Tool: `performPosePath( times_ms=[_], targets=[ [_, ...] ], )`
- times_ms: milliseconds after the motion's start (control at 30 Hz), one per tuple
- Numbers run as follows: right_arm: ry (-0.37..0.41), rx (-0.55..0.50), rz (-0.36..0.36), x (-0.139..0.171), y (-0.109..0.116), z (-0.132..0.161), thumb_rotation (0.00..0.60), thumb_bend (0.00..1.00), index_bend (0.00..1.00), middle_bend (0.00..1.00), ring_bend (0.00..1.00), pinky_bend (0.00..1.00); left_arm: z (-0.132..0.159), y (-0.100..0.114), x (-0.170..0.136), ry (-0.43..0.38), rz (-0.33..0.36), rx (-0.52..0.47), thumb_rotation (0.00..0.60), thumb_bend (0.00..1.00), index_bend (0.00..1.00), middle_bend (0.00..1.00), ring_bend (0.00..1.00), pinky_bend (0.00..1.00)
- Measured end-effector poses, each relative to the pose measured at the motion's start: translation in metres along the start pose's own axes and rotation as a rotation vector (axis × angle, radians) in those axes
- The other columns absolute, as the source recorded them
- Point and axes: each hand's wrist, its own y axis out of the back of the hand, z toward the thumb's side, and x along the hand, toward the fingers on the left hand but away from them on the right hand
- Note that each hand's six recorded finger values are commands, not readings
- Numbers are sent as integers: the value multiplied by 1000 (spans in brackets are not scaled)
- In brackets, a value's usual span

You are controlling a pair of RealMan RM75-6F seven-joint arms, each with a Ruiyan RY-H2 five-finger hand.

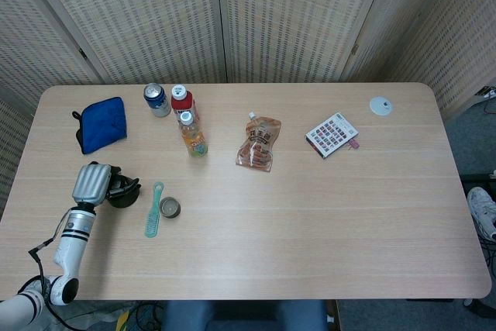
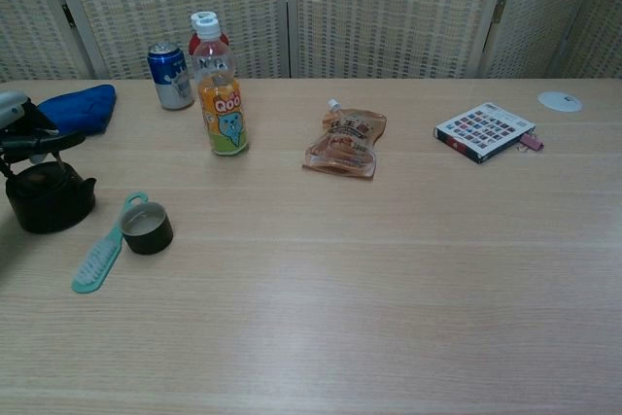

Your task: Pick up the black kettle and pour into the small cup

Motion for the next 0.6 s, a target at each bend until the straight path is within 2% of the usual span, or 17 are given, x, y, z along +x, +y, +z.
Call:
performPosePath(
  times_ms=[100, 233, 300, 367, 500, 600],
  targets=[
    [0, -1, -2, 0, 1, 0, 600, 187, 231, 317, 238, 218, 1, 2, -1, -2, 8, -1, 27, 171, 679, 734, 612, 377],
    [1, -2, -1, 0, 0, 0, 600, 187, 231, 317, 238, 218, 2, 2, -2, -2, 7, -7, 14, 166, 597, 609, 475, 362],
    [0, -3, -1, 1, 1, 0, 600, 187, 231, 317, 238, 218, 2, 2, -3, -1, 3, -12, 14, 164, 569, 545, 411, 324],
    [0, -3, -2, 1, 1, 0, 600, 187, 231, 317, 238, 218, 2, 2, -3, 1, -1, -17, 14, 162, 539, 460, 315, 246],
    [0, -3, -5, 1, 2, 0, 600, 187, 231, 317, 238, 219, 2, 2, -4, 3, -4, -22, 10, 160, 501, 358, 195, 112],
    [-1, -3, -4, 1, 2, -1, 600, 187, 231, 317, 238, 218, 2, 3, -5, 2, 4, -28, 10, 158, 419, 250, 113, 35]
  ],
)
